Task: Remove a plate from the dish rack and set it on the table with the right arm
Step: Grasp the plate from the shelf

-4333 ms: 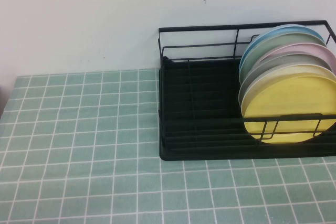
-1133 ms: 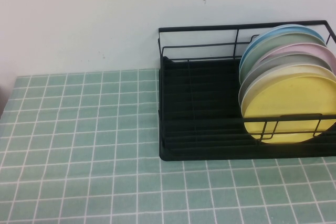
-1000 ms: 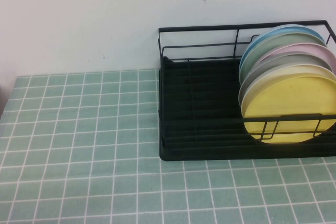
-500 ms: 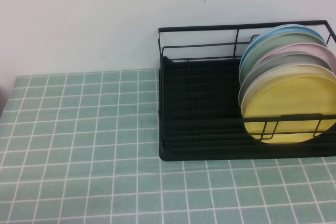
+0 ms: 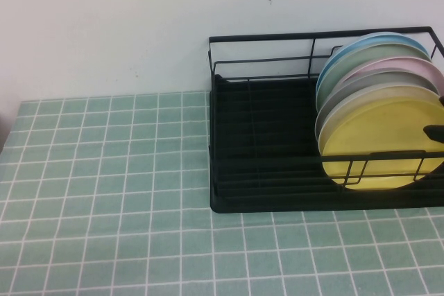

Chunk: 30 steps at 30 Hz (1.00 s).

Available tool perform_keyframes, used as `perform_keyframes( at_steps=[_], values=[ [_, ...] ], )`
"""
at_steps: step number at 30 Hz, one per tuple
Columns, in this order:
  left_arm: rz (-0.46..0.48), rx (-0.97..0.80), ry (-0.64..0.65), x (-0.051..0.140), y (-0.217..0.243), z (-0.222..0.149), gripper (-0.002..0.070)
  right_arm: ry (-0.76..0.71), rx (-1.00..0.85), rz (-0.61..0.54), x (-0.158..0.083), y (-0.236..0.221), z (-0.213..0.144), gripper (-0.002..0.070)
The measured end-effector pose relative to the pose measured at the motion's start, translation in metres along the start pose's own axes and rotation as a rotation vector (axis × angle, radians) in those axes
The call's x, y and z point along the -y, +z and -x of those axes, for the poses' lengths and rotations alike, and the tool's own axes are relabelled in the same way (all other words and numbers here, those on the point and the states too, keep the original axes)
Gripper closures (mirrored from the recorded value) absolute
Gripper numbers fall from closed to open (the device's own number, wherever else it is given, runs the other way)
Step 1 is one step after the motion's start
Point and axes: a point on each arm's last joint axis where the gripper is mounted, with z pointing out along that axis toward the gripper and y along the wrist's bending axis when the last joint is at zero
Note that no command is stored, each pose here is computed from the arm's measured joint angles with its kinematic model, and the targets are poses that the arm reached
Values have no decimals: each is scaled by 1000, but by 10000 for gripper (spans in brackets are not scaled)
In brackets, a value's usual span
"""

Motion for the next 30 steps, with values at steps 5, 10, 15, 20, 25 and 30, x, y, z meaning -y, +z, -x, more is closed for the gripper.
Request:
perform_keyframes(
  at_steps=[5,10,15,20,25,30],
  values=[
    [0,0,0,0,0,0,678,-31,-4,-9,9,9,-1,302],
    [0,0,0,0,0,0,678,-41,-32,18,12,23,-12,302],
    [0,0,0,0,0,0,678,-24,-63,22,15,35,-23,302],
    [0,0,0,0,0,0,678,-3,-54,17,17,38,-23,302],
    [0,0,0,0,0,0,678,-24,-25,13,22,36,-15,302],
    [0,0,0,0,0,0,678,-84,-5,-12,31,34,-6,303]
  ],
)
